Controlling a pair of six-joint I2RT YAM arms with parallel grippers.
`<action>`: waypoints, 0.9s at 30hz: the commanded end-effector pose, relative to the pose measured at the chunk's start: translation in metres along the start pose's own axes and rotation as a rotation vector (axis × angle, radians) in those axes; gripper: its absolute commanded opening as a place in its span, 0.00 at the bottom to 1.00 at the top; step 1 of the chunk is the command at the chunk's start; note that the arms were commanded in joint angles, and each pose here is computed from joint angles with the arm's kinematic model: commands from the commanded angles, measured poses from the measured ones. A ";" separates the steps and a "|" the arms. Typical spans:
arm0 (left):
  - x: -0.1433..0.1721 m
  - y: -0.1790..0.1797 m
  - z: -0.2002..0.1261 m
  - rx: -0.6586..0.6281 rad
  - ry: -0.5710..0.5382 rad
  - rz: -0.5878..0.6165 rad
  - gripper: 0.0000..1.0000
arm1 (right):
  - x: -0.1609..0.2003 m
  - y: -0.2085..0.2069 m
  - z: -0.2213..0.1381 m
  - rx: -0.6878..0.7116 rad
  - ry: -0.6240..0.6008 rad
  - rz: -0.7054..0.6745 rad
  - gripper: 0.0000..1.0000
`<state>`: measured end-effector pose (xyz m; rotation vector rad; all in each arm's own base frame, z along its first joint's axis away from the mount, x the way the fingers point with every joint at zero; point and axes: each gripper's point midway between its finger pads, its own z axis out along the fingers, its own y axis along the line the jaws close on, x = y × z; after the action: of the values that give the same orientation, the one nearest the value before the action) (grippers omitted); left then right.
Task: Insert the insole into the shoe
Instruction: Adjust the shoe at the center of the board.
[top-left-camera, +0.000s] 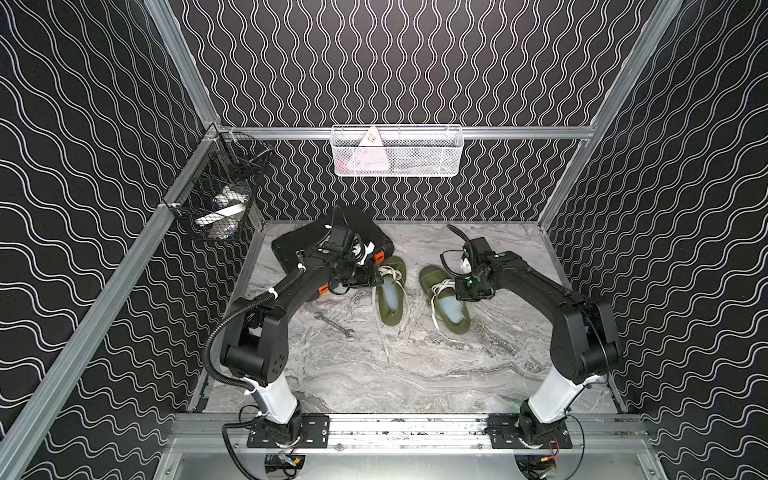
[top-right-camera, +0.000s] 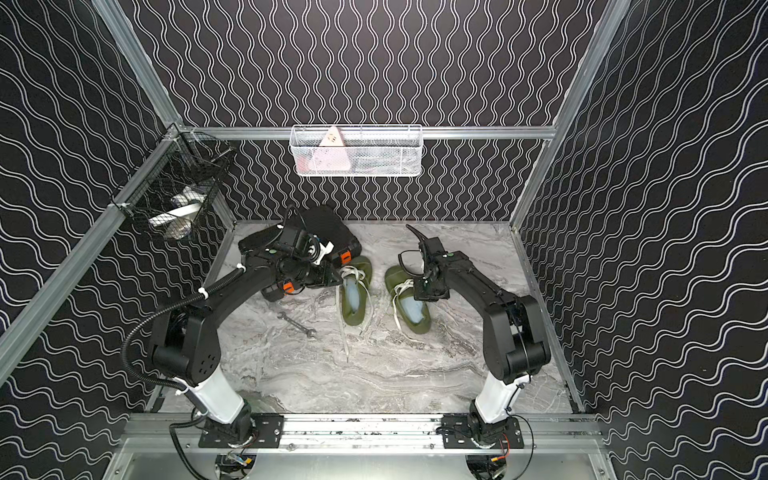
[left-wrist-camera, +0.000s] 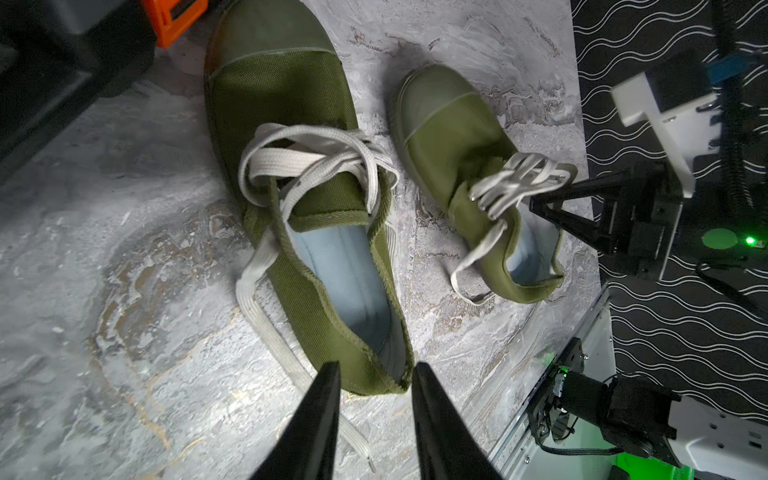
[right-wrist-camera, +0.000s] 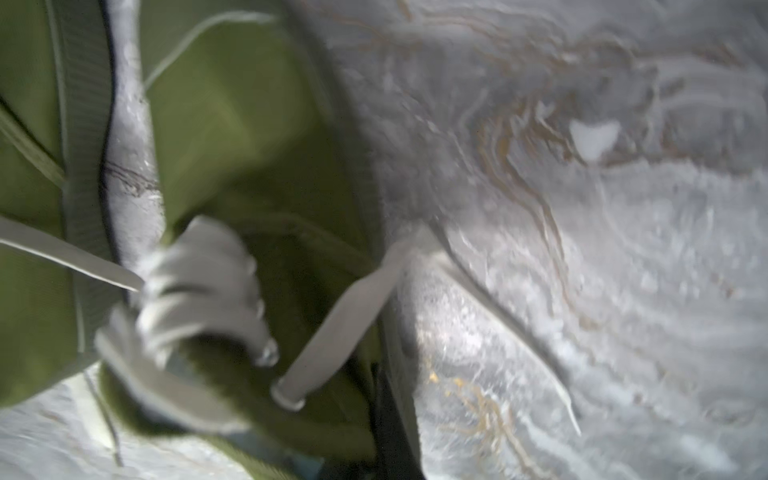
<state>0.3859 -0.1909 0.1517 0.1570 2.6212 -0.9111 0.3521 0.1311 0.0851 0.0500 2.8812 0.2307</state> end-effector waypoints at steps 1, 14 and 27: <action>-0.001 0.002 -0.005 -0.004 -0.015 0.011 0.35 | 0.001 0.012 -0.002 -0.084 -0.022 0.247 0.00; 0.005 0.011 -0.015 -0.006 -0.026 -0.011 0.37 | -0.024 0.059 0.030 -0.137 -0.004 0.132 0.00; 0.007 0.015 -0.015 -0.016 -0.030 -0.018 0.38 | -0.007 0.072 0.036 -0.129 0.032 0.135 0.04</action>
<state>0.3778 -0.1710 0.1469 0.0967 2.6256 -0.8937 0.3699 0.2043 0.0567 0.1963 2.9037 0.4098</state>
